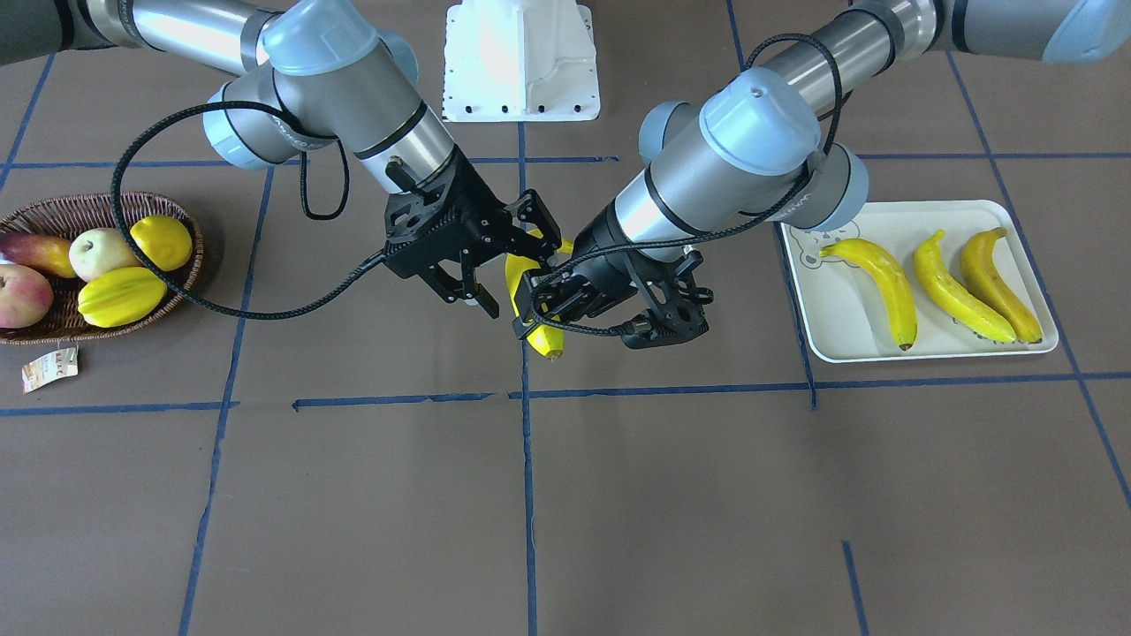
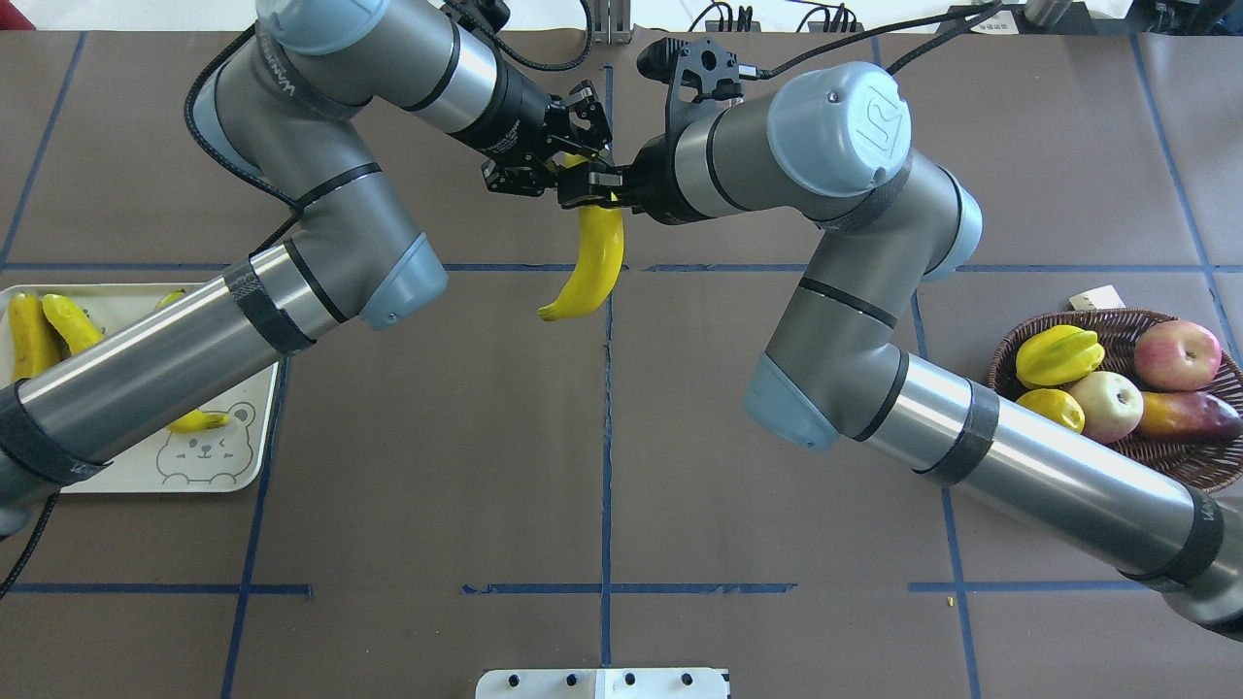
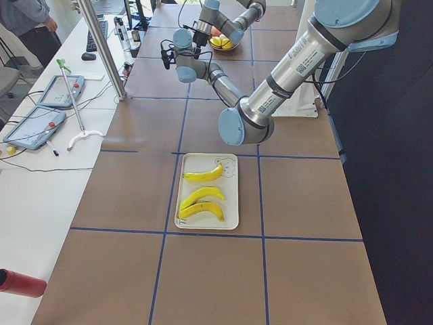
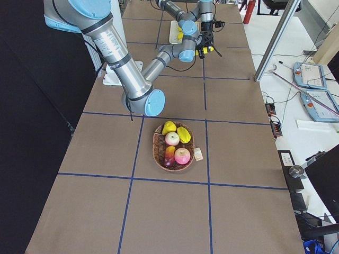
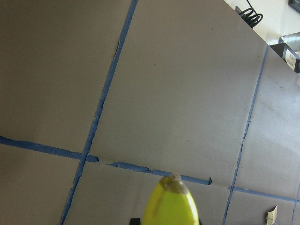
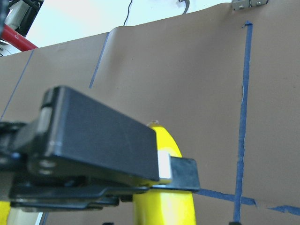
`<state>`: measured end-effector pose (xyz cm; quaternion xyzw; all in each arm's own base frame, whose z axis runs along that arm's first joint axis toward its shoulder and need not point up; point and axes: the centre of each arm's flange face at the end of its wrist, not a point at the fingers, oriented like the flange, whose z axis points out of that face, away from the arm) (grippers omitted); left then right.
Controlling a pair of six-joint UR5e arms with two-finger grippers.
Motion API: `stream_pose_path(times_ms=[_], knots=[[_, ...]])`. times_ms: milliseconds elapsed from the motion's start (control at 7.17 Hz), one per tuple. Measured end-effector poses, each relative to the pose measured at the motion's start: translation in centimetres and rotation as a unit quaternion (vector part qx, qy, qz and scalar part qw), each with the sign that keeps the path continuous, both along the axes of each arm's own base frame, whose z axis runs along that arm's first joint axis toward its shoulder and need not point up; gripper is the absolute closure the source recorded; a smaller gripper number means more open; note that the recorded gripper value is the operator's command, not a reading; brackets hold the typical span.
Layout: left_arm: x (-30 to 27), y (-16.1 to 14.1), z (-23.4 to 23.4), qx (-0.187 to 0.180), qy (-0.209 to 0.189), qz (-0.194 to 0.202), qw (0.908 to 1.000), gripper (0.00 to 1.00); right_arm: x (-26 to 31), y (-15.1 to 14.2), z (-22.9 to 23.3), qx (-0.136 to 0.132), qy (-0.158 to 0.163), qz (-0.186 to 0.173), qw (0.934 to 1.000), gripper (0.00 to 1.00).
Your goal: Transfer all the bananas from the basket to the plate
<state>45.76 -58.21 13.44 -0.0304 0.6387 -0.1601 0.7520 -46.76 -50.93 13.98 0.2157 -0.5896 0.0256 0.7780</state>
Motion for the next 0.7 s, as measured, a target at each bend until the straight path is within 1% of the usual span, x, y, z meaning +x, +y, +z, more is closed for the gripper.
stream_pose_path(times_ms=[139,558,697], knots=[[0.0,-0.1,0.2,-0.001,-0.001,0.0,1.0,1.0,0.9,-0.5,0.1,-0.003,-0.001,-0.004,1.0,0.0],[0.2,-0.3,0.6,-0.004,-0.005,-0.001,1.0,1.0,5.1,-2.9,2.3,-0.023,0.001,-0.037,0.9991,0.0],[0.1,-0.4,0.7,-0.004,-0.005,-0.001,1.0,1.0,6.0,-3.4,2.7,-0.027,0.002,-0.041,0.9988,0.0]])
